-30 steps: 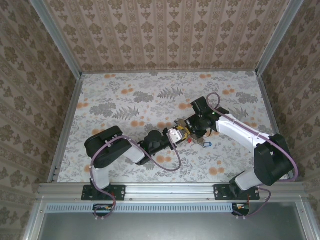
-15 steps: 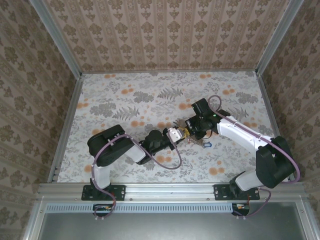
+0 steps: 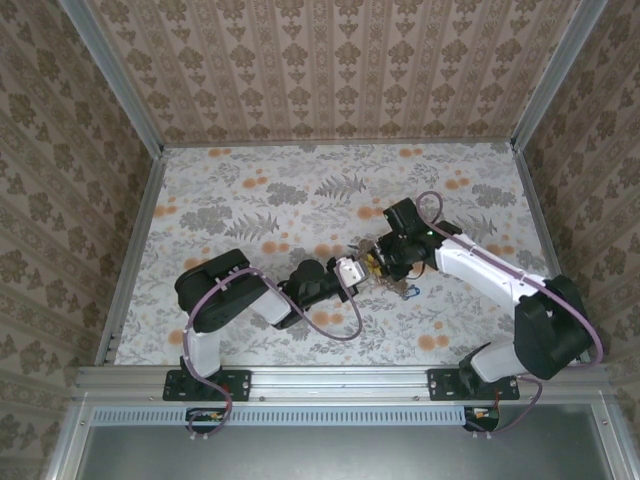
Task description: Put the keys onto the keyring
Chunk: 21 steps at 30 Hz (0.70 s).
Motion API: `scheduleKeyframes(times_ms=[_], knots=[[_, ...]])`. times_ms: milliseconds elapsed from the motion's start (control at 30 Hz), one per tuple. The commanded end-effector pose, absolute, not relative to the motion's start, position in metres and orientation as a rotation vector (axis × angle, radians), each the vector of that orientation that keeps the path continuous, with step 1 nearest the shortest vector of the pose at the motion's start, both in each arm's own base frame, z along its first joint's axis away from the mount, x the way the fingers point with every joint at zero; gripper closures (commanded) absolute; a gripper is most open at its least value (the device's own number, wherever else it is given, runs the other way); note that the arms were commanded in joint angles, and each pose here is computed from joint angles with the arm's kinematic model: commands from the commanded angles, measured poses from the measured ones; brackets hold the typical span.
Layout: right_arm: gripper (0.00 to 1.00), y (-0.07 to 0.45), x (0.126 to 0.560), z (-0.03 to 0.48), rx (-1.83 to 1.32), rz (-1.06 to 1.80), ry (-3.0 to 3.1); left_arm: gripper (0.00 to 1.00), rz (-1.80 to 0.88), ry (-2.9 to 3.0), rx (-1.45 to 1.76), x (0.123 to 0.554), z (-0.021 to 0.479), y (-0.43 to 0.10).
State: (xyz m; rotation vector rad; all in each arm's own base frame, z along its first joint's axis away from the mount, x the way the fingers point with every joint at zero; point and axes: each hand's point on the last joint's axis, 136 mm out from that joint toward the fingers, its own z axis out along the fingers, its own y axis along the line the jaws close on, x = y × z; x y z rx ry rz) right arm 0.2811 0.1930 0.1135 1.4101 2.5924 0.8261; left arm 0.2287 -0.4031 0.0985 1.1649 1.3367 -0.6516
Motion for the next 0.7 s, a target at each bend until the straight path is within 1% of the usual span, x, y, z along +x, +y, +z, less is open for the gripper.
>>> scheduleKeyframes(times_ms=[0, 67, 100, 167, 233, 333, 367, 433, 533, 600, 667], knots=[[0.60, 0.179, 0.280, 0.134, 1.132, 0.882, 2.588, 1.00, -0.701, 1.238, 1.190, 0.217, 0.120, -0.402], [0.57, 0.179, 0.285, 0.151, 0.873, 0.939, 2.545, 1.00, -0.717, 1.233, 1.188, 0.215, 0.124, -0.398], [0.55, 0.182, 0.288, 0.163, 0.696, 0.965, 2.503, 1.00, -0.723, 1.229, 1.186, 0.215, 0.127, -0.395], [0.55, 0.186, 0.286, 0.189, 0.376, 0.990, 2.398, 1.00, -0.752, 1.217, 1.188, 0.212, 0.133, -0.388], [0.56, 0.185, 0.278, 0.213, 0.031, 0.933, 2.241, 1.00, -0.804, 1.202, 1.186, 0.210, 0.143, -0.380], [0.56, 0.171, 0.266, 0.228, -0.298, 0.723, 2.032, 1.00, -0.845, 1.159, 1.195, 0.205, 0.157, -0.371], [0.57, 0.171, 0.262, 0.231, -0.392, 0.682, 1.960, 1.00, -0.855, 1.149, 1.200, 0.204, 0.160, -0.369], [0.59, 0.182, 0.245, 0.233, -0.689, 0.620, 1.778, 1.00, -0.884, 1.129, 1.218, 0.200, 0.166, -0.364], [0.63, 0.204, 0.220, 0.221, -1.057, 0.599, 1.619, 1.00, -0.914, 1.108, 1.263, 0.192, 0.168, -0.363], [0.66, 0.213, 0.211, 0.213, -1.221, 0.595, 1.575, 1.00, -0.920, 1.083, 1.302, 0.187, 0.168, -0.363], [0.65, 0.216, 0.209, 0.207, -1.320, 0.565, 1.534, 1.00, -0.944, 1.065, 1.326, 0.181, 0.168, -0.362]])
